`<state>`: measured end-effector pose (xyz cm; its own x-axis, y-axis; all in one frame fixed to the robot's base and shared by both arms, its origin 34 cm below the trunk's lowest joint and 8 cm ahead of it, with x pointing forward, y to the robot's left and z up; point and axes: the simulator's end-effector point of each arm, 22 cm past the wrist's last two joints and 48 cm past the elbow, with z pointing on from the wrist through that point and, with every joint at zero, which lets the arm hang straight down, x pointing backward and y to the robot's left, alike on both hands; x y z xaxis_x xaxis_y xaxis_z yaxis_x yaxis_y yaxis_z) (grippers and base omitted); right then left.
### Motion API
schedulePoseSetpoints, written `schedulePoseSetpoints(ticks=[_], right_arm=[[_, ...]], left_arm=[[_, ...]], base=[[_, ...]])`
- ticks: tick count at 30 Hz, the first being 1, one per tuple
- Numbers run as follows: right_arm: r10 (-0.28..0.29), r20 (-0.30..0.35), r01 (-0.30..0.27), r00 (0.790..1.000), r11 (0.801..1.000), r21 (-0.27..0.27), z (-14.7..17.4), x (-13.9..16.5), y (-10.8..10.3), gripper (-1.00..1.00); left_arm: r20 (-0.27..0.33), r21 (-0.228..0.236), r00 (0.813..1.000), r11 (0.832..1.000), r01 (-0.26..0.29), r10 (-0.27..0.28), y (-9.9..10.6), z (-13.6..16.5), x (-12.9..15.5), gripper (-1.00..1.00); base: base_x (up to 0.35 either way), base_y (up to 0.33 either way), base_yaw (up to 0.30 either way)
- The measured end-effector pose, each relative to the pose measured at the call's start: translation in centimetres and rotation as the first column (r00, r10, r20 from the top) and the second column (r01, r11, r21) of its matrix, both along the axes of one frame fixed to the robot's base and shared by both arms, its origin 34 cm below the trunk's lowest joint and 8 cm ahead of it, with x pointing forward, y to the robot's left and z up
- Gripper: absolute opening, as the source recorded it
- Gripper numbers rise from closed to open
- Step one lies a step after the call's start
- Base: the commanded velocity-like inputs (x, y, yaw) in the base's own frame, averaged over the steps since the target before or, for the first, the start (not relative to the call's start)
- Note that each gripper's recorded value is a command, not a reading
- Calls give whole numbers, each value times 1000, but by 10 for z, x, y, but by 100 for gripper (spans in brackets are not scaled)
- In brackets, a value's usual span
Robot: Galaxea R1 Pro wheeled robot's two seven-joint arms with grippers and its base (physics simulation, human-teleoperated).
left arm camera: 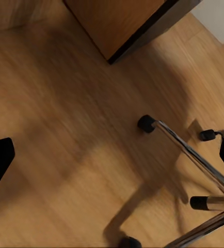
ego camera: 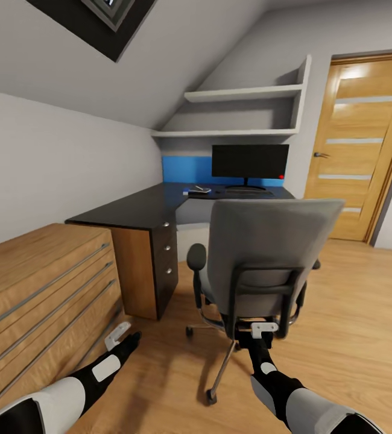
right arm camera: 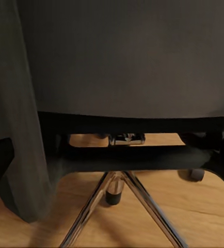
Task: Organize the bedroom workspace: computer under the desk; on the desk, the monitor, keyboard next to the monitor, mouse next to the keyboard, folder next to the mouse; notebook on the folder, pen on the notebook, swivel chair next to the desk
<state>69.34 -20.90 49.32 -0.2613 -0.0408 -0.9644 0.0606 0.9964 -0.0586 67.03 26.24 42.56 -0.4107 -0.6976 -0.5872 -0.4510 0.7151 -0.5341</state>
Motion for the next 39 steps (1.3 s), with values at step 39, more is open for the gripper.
schedulePoseSetpoints(ticks=[39], right_arm=[[3, -13, -3, 1000, 1000, 0, -7, -1, 1, 100]], left_arm=[[-14, 91, 974, 969, 228, -228, -84, -6, -6, 100]], base=[[101, 32, 71]])
